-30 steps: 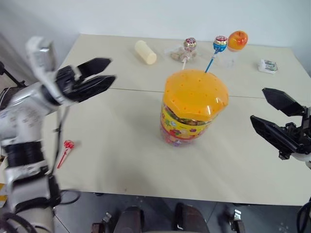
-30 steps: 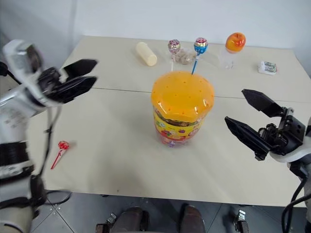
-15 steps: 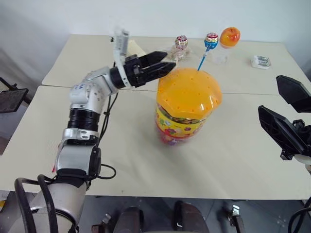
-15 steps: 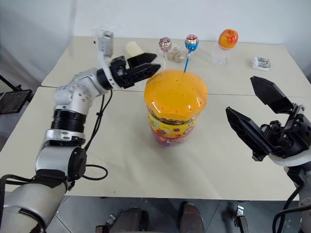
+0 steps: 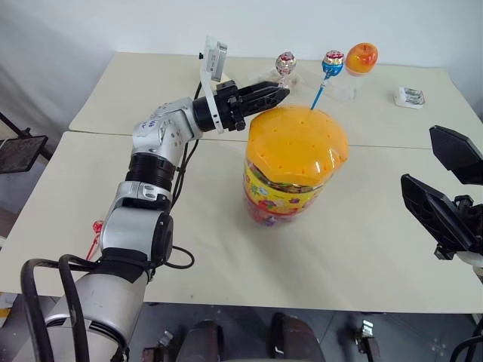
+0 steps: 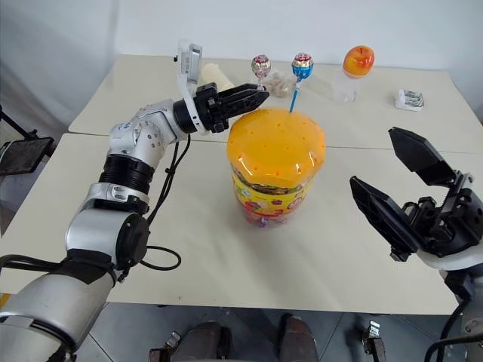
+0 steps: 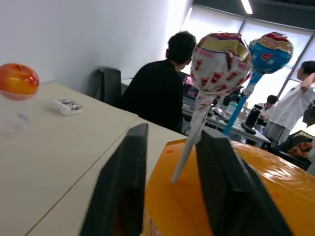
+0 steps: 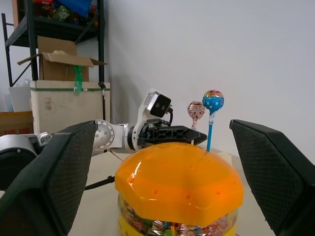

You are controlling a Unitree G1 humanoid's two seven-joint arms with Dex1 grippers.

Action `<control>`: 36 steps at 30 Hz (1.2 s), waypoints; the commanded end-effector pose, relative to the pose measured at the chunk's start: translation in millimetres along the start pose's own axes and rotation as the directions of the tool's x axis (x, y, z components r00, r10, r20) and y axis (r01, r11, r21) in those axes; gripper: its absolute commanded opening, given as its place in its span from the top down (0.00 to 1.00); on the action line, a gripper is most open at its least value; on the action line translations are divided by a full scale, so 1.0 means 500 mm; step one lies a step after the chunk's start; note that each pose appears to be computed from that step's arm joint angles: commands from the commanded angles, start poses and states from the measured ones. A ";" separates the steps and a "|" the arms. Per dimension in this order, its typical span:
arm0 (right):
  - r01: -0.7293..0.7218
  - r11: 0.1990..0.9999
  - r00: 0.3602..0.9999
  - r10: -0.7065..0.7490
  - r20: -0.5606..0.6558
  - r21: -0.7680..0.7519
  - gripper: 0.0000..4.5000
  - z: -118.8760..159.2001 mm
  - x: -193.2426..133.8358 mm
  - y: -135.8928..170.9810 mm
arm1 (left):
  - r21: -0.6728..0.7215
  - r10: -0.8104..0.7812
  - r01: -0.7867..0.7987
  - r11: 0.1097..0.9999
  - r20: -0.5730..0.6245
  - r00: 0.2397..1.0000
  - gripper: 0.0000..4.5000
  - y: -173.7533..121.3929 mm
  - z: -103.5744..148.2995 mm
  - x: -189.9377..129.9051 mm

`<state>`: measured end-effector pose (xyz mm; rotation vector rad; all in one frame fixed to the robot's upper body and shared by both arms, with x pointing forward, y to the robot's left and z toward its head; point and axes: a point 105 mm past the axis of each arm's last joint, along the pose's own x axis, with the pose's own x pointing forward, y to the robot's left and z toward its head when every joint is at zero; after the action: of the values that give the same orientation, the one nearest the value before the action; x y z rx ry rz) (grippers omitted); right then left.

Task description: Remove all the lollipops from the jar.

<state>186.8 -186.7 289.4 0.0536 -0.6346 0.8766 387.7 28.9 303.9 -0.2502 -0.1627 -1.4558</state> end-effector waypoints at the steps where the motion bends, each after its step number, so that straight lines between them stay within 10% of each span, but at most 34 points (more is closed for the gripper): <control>1: -0.021 0.999 0.999 0.022 0.028 -0.026 0.00 0.010 0.003 0.012 | 0.049 -0.063 0.059 0.997 0.071 0.995 0.95 -0.022 0.059 0.014; 12: -0.256 0.965 0.966 0.254 0.049 0.051 0.00 -0.006 0.050 0.035 | 0.067 0.078 -0.107 0.992 0.343 0.936 1.00 -0.020 0.195 -0.076; 15: -0.432 0.898 0.899 0.436 -0.040 0.079 0.00 -0.036 0.062 0.064 | 0.160 0.293 -0.294 0.942 0.028 0.956 1.00 -0.007 0.113 -0.183; 19: -0.603 0.767 0.762 0.635 -0.124 0.221 0.00 -0.073 0.041 0.100 | 0.117 0.610 -0.607 0.786 -0.310 0.729 1.00 -0.028 0.004 -0.375; 24: -0.635 0.721 0.692 0.690 -0.212 0.275 0.00 -0.112 0.013 0.099 | 0.053 0.632 -0.732 0.679 -0.550 0.546 1.00 -0.136 -0.091 -0.489; 30: -0.615 0.742 0.672 0.670 -0.315 0.267 0.00 -0.153 -0.003 0.068 | 0.115 0.669 -0.836 0.536 -0.662 0.338 1.00 -0.185 -0.174 -0.582; 36: -0.596 0.759 0.673 0.650 -0.354 0.260 0.00 -0.163 -0.012 0.053 | 0.073 0.653 -0.845 0.530 -0.671 0.352 1.00 -0.197 -0.212 -0.586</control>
<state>207.0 -148.1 209.2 -0.2280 -0.1366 1.5524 253.2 273.9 128.0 -0.0431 0.7224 -0.4979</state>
